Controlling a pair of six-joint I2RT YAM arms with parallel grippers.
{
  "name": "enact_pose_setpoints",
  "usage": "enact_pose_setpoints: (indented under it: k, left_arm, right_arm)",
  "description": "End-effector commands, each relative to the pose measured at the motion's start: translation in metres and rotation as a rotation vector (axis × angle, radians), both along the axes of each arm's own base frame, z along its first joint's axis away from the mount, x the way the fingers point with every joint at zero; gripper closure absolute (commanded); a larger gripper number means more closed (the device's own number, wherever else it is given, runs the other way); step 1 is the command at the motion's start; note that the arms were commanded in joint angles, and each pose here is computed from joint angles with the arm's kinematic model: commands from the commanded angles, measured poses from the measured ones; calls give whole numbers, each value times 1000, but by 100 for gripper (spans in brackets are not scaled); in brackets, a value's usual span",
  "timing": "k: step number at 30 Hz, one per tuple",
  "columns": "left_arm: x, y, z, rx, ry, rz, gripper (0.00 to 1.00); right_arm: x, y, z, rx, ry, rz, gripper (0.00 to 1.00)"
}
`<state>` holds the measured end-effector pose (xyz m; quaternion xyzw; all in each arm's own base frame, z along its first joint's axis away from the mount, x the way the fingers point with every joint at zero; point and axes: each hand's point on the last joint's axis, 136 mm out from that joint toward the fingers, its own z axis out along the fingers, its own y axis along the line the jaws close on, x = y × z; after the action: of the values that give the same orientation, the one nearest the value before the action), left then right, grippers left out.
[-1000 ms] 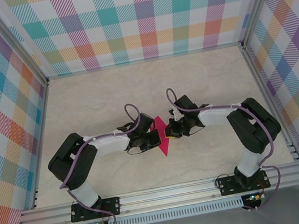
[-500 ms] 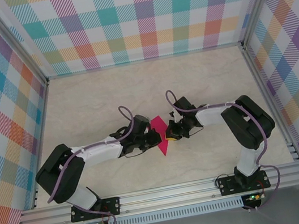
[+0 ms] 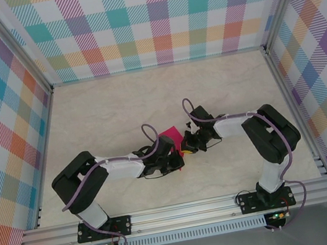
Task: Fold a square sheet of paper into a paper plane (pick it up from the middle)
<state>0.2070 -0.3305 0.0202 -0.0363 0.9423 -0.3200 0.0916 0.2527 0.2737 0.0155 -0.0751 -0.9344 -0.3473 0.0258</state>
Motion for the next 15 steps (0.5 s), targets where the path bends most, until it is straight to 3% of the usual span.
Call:
enact_pose_setpoints:
  k: [1, 15]
  left_arm:
    - [-8, 10, -15, 59, 22, 13, 95]
    - [-54, 37, -38, 104, 124, -46, 97]
  right_arm:
    - [0, -13, -19, -94, 19, -35, 97]
    - [-2, -22, -28, -155, 46, -52, 97]
